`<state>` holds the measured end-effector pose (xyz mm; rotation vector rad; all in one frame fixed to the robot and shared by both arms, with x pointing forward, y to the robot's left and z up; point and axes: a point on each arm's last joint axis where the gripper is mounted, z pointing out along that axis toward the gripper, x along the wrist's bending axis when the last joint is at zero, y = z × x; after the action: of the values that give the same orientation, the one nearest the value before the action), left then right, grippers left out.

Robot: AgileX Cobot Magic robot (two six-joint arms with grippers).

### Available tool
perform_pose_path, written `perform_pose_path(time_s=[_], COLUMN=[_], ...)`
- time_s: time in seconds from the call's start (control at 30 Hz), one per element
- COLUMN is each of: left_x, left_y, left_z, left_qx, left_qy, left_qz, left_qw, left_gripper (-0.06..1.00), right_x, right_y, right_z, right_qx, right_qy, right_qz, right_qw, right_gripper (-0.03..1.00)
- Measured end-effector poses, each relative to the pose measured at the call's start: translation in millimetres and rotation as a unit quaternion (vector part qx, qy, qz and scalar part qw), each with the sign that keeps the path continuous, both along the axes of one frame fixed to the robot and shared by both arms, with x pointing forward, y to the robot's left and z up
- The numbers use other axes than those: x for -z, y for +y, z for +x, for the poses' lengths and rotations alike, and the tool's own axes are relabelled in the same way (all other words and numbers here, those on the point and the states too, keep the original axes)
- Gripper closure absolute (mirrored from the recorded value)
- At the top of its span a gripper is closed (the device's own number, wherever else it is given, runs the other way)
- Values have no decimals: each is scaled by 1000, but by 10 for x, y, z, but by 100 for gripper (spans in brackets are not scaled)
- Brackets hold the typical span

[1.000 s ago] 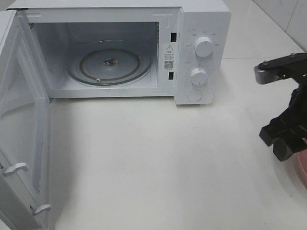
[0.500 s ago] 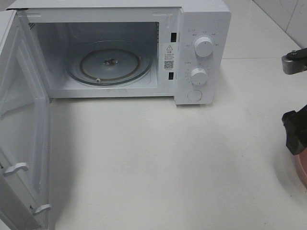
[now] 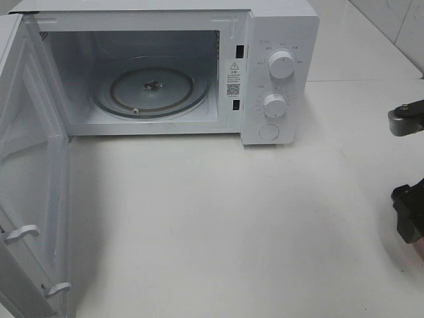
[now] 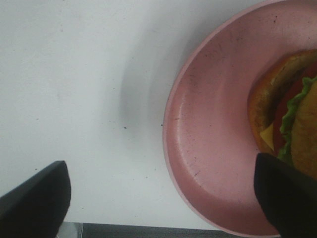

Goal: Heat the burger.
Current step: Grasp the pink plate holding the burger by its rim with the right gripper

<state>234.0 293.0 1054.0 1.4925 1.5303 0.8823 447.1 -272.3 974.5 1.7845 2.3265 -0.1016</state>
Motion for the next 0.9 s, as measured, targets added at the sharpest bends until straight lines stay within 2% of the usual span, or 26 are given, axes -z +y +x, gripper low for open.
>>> perform_pose_path(time_s=[0.4,0.63,0.9], left_x=[0,0,0], left_y=[0,0,0], left_z=[0,0,0], left_qx=[0,0,0], left_qy=[0,0,0], left_qz=[0,0,0], left_qw=[1000,1000,1000], left_gripper=[-5,-5,-5], right_x=[185,278,491], right_y=[-179,-165,-145], right_z=[-12,45,138], right_qx=[33,30,29], right_qy=[-7,-15,3], right_qz=[8,15,18], right_qw=[999,999,999], right_gripper=[6,8,11])
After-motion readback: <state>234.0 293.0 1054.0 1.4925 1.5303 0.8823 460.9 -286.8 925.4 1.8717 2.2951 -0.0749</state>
